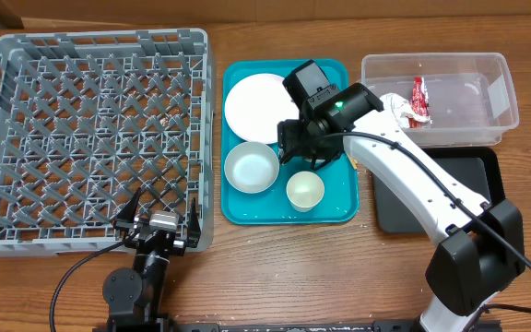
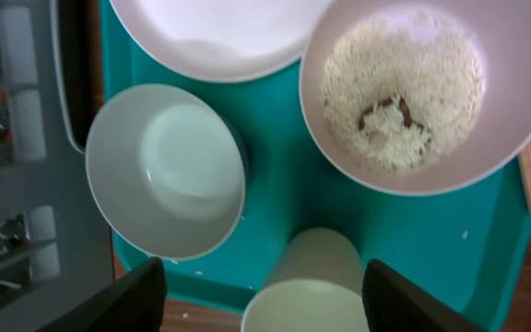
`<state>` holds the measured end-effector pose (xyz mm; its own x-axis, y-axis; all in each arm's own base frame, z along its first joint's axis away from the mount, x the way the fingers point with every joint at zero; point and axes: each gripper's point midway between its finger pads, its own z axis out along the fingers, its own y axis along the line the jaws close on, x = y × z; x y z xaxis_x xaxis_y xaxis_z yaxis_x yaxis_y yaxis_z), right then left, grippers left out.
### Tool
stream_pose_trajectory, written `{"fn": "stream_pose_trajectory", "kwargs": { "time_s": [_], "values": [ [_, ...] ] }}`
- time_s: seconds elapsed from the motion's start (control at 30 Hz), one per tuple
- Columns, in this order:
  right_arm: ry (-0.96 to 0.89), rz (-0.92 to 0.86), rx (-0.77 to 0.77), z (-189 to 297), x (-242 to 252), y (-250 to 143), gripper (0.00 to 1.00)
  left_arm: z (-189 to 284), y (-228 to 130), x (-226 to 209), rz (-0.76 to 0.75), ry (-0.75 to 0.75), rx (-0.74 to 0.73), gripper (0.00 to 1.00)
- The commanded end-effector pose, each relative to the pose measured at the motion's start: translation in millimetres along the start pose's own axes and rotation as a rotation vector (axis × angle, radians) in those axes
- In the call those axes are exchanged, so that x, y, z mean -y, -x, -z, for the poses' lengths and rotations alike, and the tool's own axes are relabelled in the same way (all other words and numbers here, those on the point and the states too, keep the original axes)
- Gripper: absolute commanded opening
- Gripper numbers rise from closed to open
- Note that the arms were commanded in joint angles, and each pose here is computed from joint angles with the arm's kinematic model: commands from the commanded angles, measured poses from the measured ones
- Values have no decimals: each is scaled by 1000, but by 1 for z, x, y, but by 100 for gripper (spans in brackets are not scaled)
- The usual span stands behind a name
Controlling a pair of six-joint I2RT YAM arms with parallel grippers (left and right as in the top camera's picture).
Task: Sort waste into correct bins and load items into the dishwasher
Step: 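Grasp the pink bowl with rice by its rim with the right gripper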
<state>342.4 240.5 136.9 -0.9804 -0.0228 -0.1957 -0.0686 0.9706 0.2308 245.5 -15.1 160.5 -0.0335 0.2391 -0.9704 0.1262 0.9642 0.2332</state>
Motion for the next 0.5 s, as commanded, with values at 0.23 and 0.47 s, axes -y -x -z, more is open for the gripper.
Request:
{"fn": "stream_pose_trajectory", "kwargs": {
  "time_s": [0.23, 0.47],
  "values": [
    [-32, -116, -53, 38, 10, -8, 68, 2, 20, -1, 206, -16, 72, 100],
    [-3, -153, -4, 68, 2, 4, 71, 4, 45, 11, 339, -134, -51, 100]
  ]
}}
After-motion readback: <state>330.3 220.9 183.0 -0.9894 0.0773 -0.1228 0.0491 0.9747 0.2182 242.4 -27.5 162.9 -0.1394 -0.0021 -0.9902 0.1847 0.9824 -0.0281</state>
